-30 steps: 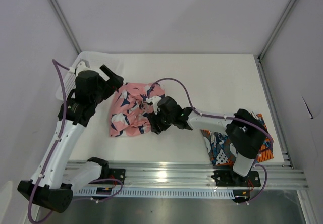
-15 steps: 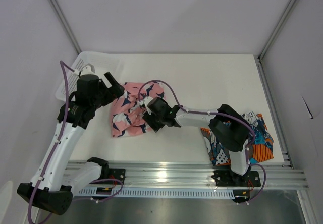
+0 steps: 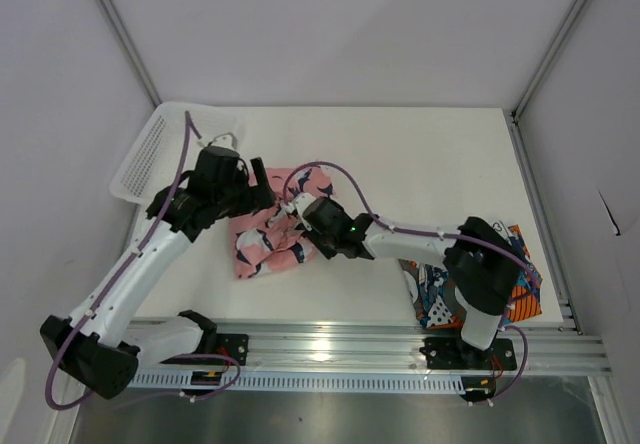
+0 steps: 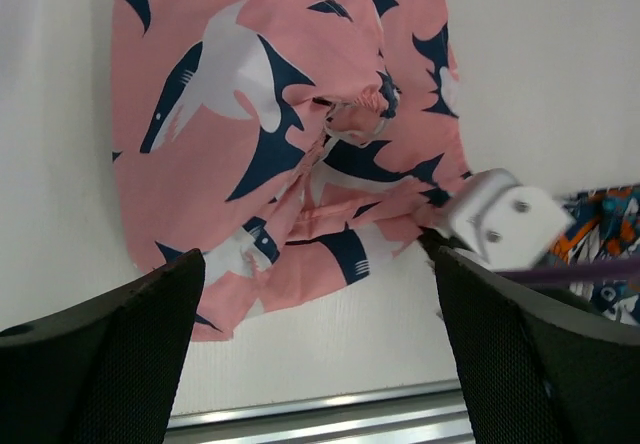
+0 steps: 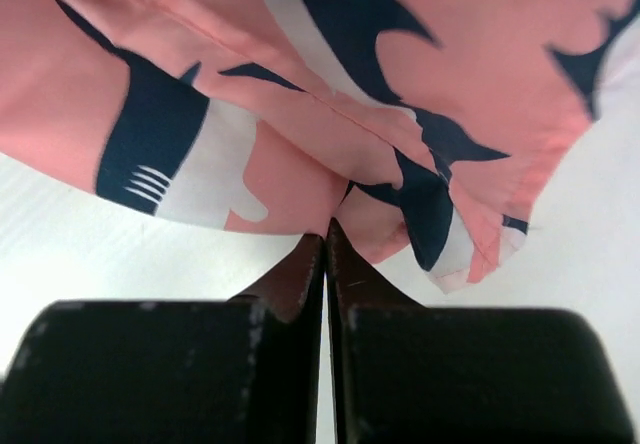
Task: Fold and stack the shorts
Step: Flatten the shorts out
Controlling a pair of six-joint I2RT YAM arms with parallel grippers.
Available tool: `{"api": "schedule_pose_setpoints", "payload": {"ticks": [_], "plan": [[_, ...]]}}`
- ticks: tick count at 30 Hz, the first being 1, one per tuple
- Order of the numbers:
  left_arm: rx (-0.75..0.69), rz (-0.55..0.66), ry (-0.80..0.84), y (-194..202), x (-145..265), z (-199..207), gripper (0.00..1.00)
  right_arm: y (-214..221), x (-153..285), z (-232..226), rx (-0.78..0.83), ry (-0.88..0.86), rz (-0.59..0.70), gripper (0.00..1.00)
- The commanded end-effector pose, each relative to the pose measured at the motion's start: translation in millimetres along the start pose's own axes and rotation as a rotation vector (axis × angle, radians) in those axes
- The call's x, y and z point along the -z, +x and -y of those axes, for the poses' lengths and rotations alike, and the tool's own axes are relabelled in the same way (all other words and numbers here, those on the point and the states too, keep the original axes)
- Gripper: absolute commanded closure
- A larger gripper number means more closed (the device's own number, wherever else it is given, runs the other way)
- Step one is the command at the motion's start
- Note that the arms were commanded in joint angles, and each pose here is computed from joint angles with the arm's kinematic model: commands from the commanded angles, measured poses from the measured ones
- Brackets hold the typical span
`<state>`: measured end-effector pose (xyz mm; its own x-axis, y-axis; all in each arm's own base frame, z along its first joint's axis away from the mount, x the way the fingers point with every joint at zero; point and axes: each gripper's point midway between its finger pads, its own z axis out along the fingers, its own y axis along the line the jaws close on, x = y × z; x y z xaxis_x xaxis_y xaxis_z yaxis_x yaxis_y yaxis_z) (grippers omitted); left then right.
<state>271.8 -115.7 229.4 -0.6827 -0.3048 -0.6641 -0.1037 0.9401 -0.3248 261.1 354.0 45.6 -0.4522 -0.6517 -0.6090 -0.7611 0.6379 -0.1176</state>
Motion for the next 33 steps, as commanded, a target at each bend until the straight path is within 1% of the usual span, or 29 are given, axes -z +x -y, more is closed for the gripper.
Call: {"api": "schedule_pose_setpoints", "payload": {"ticks": [1, 2, 3, 4, 5, 6, 7, 9, 11, 13, 14, 15, 18, 20, 22, 23, 24, 26, 27, 28, 29, 30, 31, 32, 33], "plan": [[-0.100, -0.054, 0.023, 13.6, -9.7, 22.4, 0.03, -23.1, 47.8, 14.2, -0.038, 0.044, 0.138, 1.00], [-0.116, -0.073, 0.023, 19.6, -14.3, 26.1, 0.03, -32.1, 66.0, 15.4, -0.072, 0.038, 0.192, 1.00], [-0.144, -0.091, 0.029, 26.9, -17.1, 33.4, 0.04, -31.8, 72.7, 16.5, -0.077, 0.037, 0.208, 1.00], [-0.156, -0.116, 0.009, 33.5, -26.0, 34.6, 0.05, -21.9, 74.8, 17.0, -0.078, 0.039, 0.201, 1.00], [-0.174, -0.128, 0.005, 39.6, -29.1, 37.3, 0.05, -28.5, 87.1, 17.9, -0.091, 0.032, 0.245, 1.00], [-0.179, -0.125, 0.008, 40.5, -33.8, 40.6, 0.08, -26.4, 89.7, 17.9, -0.090, 0.030, 0.255, 1.00], [-0.194, -0.148, 0.009, 46.5, -41.3, 43.8, 0.11, -18.6, 89.1, 17.6, -0.087, 0.035, 0.260, 1.00], [-0.223, -0.162, 0.029, 52.9, -46.2, 54.5, 0.17, -19.9, 100.4, 18.1, -0.088, 0.042, 0.307, 1.00], [-0.266, -0.184, 0.030, 61.2, -51.6, 65.3, 0.20, -14.4, 104.5, 22.2, -0.094, 0.064, 0.338, 1.00], [-0.287, -0.184, 0.032, 62.1, -52.6, 74.6, 0.22, -21.0, 119.7, 25.0, -0.099, 0.064, 0.399, 1.00], [-0.306, -0.192, 0.036, 68.2, -53.7, 80.0, 0.23, -17.6, 121.7, 24.7, -0.093, 0.060, 0.403, 1.00], [-0.308, -0.186, 0.037, 67.6, -53.0, 83.2, 0.22, -21.1, 129.6, 25.9, -0.097, 0.056, 0.427, 1.00], [-0.309, -0.162, 0.073, 63.5, -52.5, 99.6, 0.22, -18.9, 134.7, 29.9, -0.099, 0.073, 0.422, 1.00], [-0.320, -0.169, 0.088, 64.9, -57.7, 105.1, 0.22, -20.6, 138.2, 31.0, -0.102, 0.077, 0.431, 1.00], [-0.347, -0.209, 0.043, 72.5, -72.5, 102.9, 0.26, -23.8, 140.8, 33.8, -0.106, 0.088, 0.442, 1.00], [-0.364, -0.232, 0.008, 77.3, -77.6, 97.0, 0.31, -24.4, 141.1, 35.3, -0.110, 0.097, 0.442, 1.00], [-0.378, -0.249, -0.024, 81.9, -87.4, 93.9, 0.45, -25.9, 142.3, 40.2, -0.117, 0.122, 0.445, 1.00], [-0.388, -0.252, -0.084, 84.5, -98.0, 81.3, 0.59, -26.6, 143.5, 43.3, -0.121, 0.139, 0.447, 1.00], [-0.390, -0.251, -0.121, 85.6, -103.4, 71.5, 0.72, -26.2, 143.9, 46.9, -0.129, 0.157, 0.447, 1.00], [-0.378, -0.256, -0.141, 85.9, -108.6, 64.5, 0.79, -25.7, 144.4, 47.4, -0.134, 0.160, 0.451, 1.00], [-0.344, -0.262, -0.147, 84.9, -116.9, 53.6, 0.89, -25.8, 146.4, 50.0, -0.148, 0.164, 0.459, 1.00], [-0.324, -0.267, -0.135, 84.1, -120.6, 49.6, 0.93, -25.7, 147.5, 52.6, -0.159, 0.168, 0.466, 1.00], [-0.312, -0.299, -0.149, 94.6, -124.2, 32.5, 0.96, -23.1, 146.5, 53.2, -0.165, 0.168, 0.468, 1.00], [-0.269, -0.303, -0.162, 88.9, -129.5, 19.1, 1.00, -22.7, 149.2, 57.2, -0.179, 0.173, 0.477, 1.00], [-0.251, -0.306, -0.178, 88.4, -131.6, 10.2, 1.00, -21.7, 149.6, 59.1, -0.195, 0.175, 0.481, 1.00]]}}
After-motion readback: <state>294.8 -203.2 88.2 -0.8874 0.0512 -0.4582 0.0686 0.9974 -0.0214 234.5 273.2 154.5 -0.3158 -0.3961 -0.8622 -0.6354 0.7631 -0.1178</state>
